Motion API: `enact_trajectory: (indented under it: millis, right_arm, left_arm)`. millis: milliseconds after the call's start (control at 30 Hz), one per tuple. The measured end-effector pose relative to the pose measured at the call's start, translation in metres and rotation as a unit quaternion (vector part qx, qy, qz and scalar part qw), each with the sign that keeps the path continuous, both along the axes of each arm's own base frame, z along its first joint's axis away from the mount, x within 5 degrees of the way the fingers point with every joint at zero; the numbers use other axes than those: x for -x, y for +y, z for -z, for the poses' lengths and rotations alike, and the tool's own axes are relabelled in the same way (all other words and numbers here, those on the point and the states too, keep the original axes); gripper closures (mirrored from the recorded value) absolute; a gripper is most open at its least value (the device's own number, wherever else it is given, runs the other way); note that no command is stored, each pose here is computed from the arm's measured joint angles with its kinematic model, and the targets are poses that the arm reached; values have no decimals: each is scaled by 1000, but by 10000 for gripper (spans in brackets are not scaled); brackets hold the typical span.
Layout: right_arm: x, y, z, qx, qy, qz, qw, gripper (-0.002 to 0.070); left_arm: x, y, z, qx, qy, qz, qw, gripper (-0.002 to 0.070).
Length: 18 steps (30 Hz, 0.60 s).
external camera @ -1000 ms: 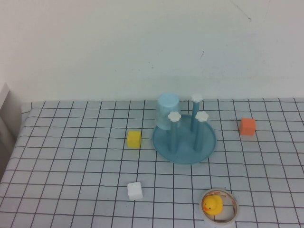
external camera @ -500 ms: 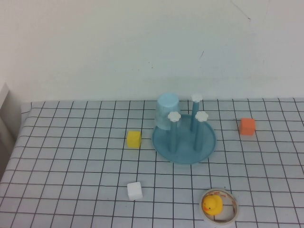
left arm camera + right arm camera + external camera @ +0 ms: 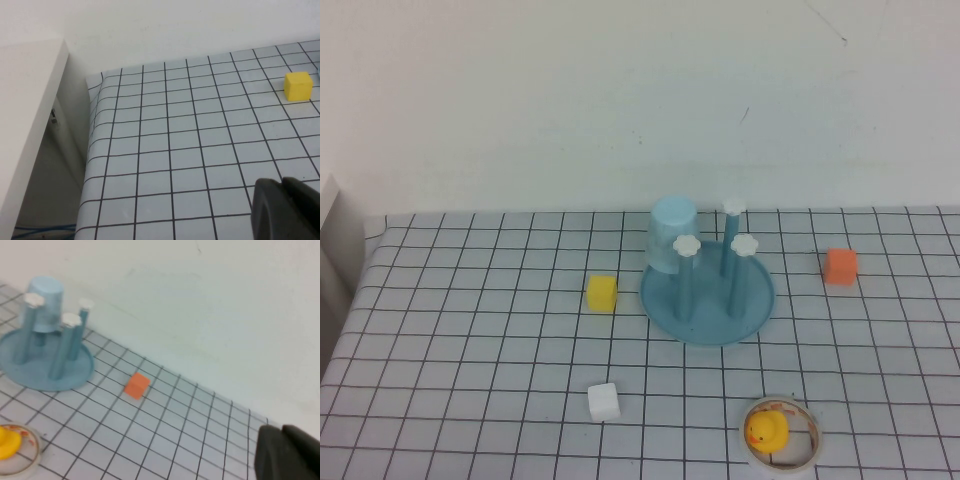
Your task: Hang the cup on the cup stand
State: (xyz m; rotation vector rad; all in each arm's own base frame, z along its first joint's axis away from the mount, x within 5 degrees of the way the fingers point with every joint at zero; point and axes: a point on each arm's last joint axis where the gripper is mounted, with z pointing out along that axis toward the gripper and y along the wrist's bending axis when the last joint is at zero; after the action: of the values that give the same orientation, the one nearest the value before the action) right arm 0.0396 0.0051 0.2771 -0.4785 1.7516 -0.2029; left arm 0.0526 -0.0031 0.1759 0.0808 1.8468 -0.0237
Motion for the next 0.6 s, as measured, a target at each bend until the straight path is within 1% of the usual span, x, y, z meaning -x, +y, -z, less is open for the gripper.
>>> enact_trajectory:
  millis: [133,300,467,600]
  right_arm:
    - [-2,-1,46,-20,-8,34,999,678]
    - [-12,-2,99,-33,30,50,998,678]
    - [-12,-1,106,-55,45,51,996,678]
    - [-12,-1,106,-56,46,51,996,678]
  left_arm:
    - [0,0,0,0,0,0,1000,676]
    - [0,0,0,-1,0,0,1000,676]
    - [0,0,0,-1,-1,0,1000,676]
    - [0,0,0,-1,-1,0,1000,676]
